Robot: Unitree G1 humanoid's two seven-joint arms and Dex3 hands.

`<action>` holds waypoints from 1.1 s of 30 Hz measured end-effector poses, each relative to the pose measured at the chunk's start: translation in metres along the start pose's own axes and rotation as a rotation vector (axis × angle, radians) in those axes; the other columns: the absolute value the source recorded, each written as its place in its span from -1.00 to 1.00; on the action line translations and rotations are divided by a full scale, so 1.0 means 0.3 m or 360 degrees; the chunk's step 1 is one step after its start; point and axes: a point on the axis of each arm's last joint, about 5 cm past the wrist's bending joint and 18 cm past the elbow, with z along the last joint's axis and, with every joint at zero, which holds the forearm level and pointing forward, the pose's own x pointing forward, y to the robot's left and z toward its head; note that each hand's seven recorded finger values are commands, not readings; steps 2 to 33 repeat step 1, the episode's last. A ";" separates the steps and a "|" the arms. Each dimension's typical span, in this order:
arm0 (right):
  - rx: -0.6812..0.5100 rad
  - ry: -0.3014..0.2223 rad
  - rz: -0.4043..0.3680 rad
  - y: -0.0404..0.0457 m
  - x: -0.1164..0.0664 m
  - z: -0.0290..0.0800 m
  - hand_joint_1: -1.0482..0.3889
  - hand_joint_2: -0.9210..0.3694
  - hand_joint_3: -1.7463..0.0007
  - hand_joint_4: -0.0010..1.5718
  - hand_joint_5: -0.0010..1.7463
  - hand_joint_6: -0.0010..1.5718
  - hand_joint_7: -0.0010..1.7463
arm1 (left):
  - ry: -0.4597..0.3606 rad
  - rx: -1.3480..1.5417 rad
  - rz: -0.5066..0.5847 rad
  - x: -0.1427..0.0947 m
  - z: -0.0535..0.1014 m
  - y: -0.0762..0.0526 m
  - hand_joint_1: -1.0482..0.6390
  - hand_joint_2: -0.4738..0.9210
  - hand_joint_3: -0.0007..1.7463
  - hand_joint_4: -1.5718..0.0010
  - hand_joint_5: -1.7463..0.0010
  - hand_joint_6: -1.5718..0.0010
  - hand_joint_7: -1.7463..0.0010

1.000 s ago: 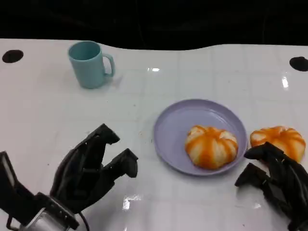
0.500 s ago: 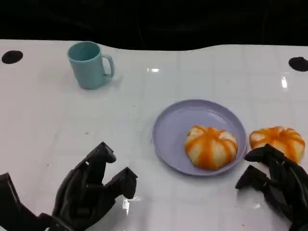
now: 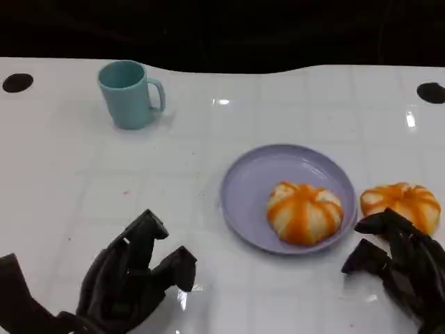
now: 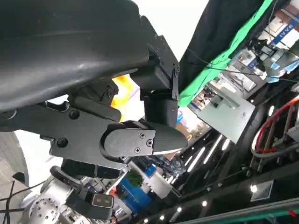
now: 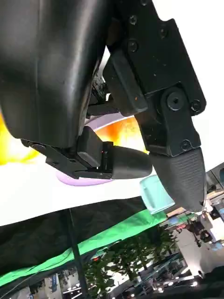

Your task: Grasp the bread from the table and place it into the plate.

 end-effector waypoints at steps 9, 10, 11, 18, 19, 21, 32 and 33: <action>0.0000 0.0000 0.0002 0.000 0.000 0.000 -0.28 -1.00 0.77 -0.19 0.79 -0.21 0.37 | 0.0000 -0.0001 0.0001 0.000 -0.001 0.000 -0.42 1.00 -0.62 -0.14 -1.00 0.14 -1.00; 0.0000 0.0000 0.0002 0.000 0.000 0.000 -0.28 -1.00 0.77 -0.19 0.79 -0.21 0.37 | 0.0000 -0.0001 0.0001 0.000 -0.001 0.000 -0.42 1.00 -0.62 -0.14 -1.00 0.14 -1.00; 0.0000 0.0000 0.0002 0.000 0.000 0.000 -0.28 -1.00 0.77 -0.19 0.79 -0.21 0.37 | 0.0000 -0.0001 0.0001 0.000 -0.001 0.000 -0.42 1.00 -0.62 -0.14 -1.00 0.14 -1.00; 0.0000 0.0000 0.0002 0.000 0.000 0.000 -0.28 -1.00 0.77 -0.19 0.79 -0.21 0.37 | 0.0000 -0.0001 0.0001 0.000 -0.001 0.000 -0.42 1.00 -0.62 -0.14 -1.00 0.14 -1.00; 0.0000 0.0000 0.0002 0.000 0.000 0.000 -0.28 -1.00 0.77 -0.19 0.79 -0.21 0.37 | 0.0000 -0.0001 0.0001 0.000 -0.001 0.000 -0.42 1.00 -0.62 -0.14 -1.00 0.14 -1.00; 0.0000 0.0000 0.0002 0.000 0.000 0.000 -0.28 -1.00 0.77 -0.19 0.79 -0.21 0.37 | 0.0000 -0.0001 0.0001 0.000 -0.001 0.000 -0.42 1.00 -0.62 -0.14 -1.00 0.14 -1.00; 0.0000 0.0000 0.0002 0.000 0.000 0.000 -0.28 -1.00 0.77 -0.19 0.79 -0.21 0.37 | 0.0000 -0.0001 0.0001 0.000 -0.001 0.000 -0.42 1.00 -0.62 -0.14 -1.00 0.14 -1.00; 0.0000 0.0000 0.0002 0.000 0.000 0.000 -0.28 -1.00 0.77 -0.19 0.79 -0.21 0.37 | 0.0000 -0.0001 0.0001 0.000 -0.001 0.000 -0.42 1.00 -0.62 -0.14 -1.00 0.14 -1.00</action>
